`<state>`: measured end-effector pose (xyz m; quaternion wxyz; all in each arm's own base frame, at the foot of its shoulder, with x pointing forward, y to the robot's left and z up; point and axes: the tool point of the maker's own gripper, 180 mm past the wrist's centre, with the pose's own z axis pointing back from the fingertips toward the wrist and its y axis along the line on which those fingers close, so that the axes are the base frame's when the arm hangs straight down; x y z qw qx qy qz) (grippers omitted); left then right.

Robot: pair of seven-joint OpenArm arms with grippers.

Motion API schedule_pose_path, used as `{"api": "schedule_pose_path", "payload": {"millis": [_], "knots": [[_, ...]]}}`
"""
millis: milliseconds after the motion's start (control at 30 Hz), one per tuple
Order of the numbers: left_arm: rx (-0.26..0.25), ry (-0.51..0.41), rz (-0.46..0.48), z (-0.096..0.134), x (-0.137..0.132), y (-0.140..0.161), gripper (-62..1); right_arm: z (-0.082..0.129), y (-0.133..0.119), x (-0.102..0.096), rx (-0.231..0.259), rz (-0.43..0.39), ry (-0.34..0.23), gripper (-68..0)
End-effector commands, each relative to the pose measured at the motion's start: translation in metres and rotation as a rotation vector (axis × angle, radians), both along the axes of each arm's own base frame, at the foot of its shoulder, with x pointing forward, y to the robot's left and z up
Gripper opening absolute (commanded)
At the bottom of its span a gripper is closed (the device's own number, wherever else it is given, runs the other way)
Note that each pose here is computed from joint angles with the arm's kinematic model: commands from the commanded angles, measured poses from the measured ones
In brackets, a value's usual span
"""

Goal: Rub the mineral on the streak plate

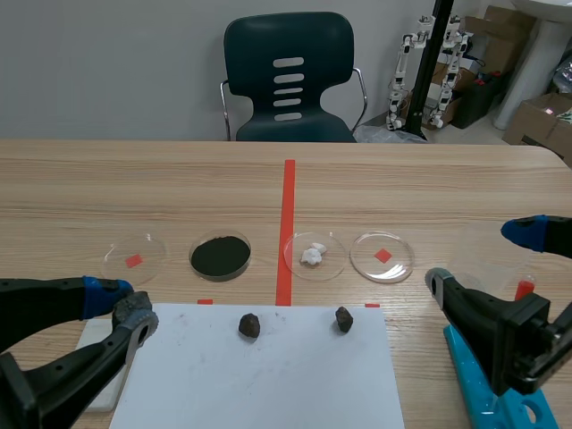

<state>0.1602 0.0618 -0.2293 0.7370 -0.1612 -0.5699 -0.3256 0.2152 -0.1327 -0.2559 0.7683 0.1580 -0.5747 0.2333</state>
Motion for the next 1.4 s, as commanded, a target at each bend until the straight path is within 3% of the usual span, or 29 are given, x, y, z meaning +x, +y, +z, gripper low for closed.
{"api": "schedule_pose_path", "payload": {"millis": [0,833,933,1233,1367], "knots": [[-0.027,-0.028,0.001,0.010,0.003,-0.003,-51.9,0.011,0.002,0.003,0.017,0.005,-0.036,-8.4],[-0.037,-0.022,0.011,0.010,0.004,-0.003,-51.9,0.011,0.002,0.003,0.017,0.005,-0.036,-8.4],[-0.049,0.028,0.037,0.005,0.005,0.000,-51.9,0.011,0.002,0.003,0.017,0.005,-0.036,-8.4],[0.037,0.330,0.154,-0.046,0.020,0.023,-51.9,0.011,0.002,0.003,0.017,0.005,-0.036,-8.4],[0.050,0.463,0.239,-0.072,0.029,0.039,-51.9,0.011,0.002,0.003,0.017,0.005,-0.036,-8.4]]}}
